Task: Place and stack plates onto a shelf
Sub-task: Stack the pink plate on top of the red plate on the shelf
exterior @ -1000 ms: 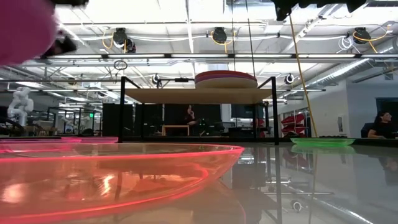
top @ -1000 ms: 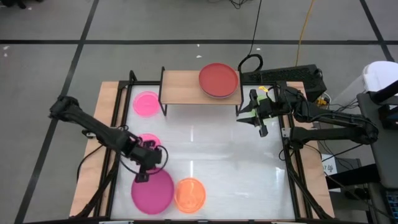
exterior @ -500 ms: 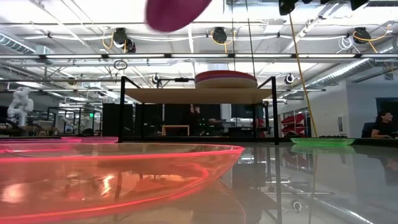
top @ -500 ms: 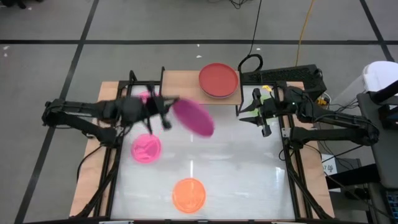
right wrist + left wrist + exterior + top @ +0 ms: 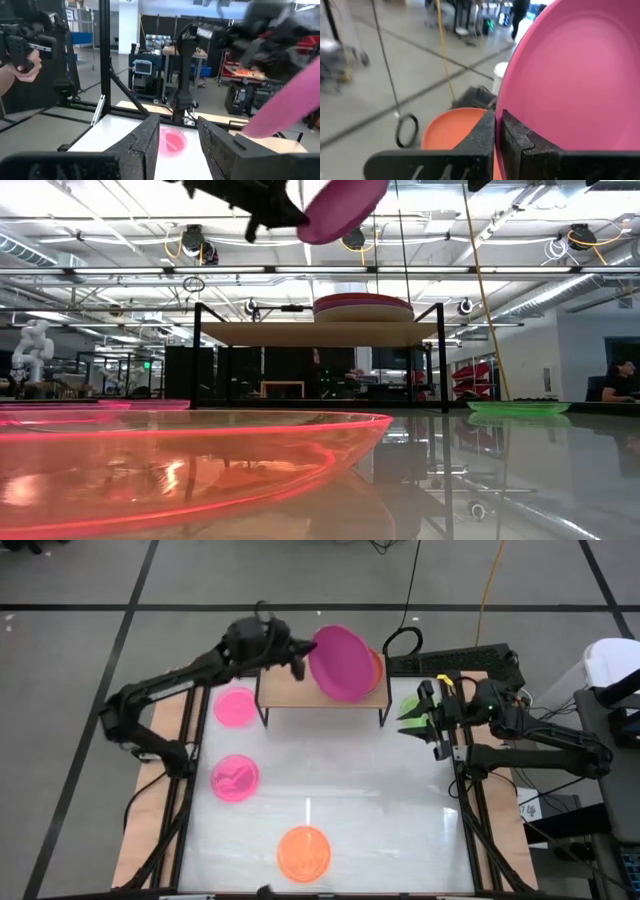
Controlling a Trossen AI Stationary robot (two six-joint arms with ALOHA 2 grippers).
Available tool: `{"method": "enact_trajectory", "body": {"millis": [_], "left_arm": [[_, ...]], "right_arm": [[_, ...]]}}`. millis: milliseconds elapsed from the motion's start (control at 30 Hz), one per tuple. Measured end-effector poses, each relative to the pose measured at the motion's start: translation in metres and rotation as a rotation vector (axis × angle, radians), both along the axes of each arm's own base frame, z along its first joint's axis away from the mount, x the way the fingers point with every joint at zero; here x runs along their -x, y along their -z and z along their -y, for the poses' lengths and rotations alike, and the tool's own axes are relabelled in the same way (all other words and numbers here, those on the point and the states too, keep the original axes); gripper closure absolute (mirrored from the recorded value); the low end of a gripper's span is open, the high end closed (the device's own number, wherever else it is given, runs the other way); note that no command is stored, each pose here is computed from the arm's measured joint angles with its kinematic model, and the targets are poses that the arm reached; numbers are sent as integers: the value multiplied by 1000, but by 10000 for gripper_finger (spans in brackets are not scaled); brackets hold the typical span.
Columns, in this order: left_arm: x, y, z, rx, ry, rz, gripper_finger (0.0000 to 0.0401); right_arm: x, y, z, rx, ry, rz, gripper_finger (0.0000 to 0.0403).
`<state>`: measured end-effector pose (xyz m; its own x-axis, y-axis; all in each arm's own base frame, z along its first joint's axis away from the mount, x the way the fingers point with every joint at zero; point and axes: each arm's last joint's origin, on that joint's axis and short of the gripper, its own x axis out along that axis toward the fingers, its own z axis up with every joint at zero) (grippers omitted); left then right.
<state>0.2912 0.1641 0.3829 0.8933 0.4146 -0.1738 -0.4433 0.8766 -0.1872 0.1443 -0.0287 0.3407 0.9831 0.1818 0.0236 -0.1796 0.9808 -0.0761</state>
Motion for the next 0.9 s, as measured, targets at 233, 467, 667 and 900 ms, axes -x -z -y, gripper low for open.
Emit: {"method": "enact_trajectory", "body": {"millis": [233, 467, 667, 900], "left_arm": [[-44, 0, -38, 124, -5, -228, 391], [-73, 19, -66, 206, -26, -362, 391], [-77, 14, -72, 186, -53, -326, 361], [-75, 18, -73, 200, -79, -362, 322]], "right_arm": [[-1, 5, 2, -17, 52, -55, 287], [0, 8, 1, -22, 52, -80, 287], [1, 8, 1, -21, 52, -83, 287], [3, 7, 1, -6, 52, -70, 287]]}}
